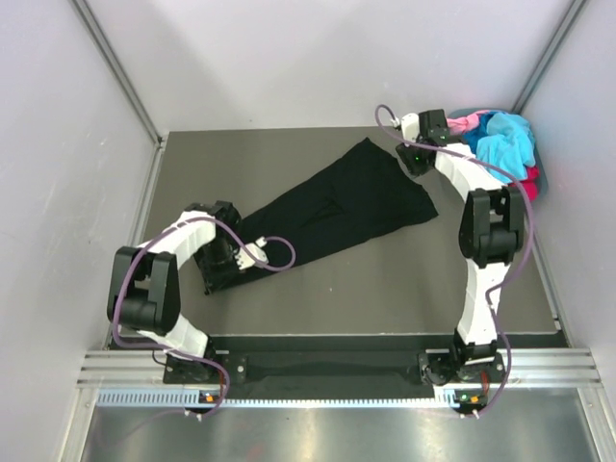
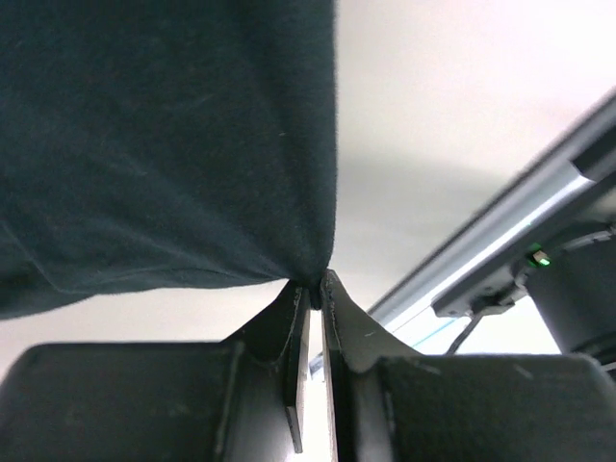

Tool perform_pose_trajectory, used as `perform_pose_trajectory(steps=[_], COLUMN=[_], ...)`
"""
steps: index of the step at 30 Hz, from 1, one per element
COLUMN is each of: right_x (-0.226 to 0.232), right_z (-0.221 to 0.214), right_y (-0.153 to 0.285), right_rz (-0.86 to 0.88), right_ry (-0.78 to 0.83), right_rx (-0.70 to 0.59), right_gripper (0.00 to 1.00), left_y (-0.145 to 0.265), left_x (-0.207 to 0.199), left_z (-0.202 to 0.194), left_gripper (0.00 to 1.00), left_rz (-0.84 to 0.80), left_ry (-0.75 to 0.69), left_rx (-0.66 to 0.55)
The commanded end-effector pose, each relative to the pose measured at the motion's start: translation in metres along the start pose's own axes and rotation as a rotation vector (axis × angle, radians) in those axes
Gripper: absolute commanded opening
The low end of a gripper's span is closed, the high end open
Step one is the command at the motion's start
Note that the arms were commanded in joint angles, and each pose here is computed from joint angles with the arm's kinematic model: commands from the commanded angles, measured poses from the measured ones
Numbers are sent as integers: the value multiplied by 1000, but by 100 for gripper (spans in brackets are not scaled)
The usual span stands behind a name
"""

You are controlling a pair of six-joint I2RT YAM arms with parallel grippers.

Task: Fold and stack the t-shirts
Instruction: Fold the tshirt

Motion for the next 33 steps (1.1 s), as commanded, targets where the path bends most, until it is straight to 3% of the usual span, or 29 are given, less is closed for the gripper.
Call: perform_pose_trajectory(steps=[1,19,20,24,27,33], right_x=[-7,11,11,12,14,10], right_z=[6,-22,-22,-25,-24,-3], right_y=[-13,-67,-68,-77,-85,-95], right_rz=[51,157,157,174,187,157], right_ry=[-58,-64,-58,-62,-68,-79], right_rx=[18,127,132,172,171,80], right_gripper=[47,48,46,21,8,4], left_y=[5,9,10,18,20,15], left_x=[-30,-29,-31,-42,-61,-91], left_z=[-9,28,30,44,59,81], left_gripper=[12,13,13,12,12,13], left_rz=[-98,-82,-84,-107,-131,-177], left_ry=[-67,-217,-221,-256,-316,-405], left_rx=[23,69,67,38,18,18])
Point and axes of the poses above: each gripper's point midway between its finger pads, its own y axis back along the fingers, its own x axis along the line the jaws close on, z = x × y, the point moved 3 cm from there along y, back along the fingers, and after that the axes turned 2 degrees about y, right-handed, at the moved point
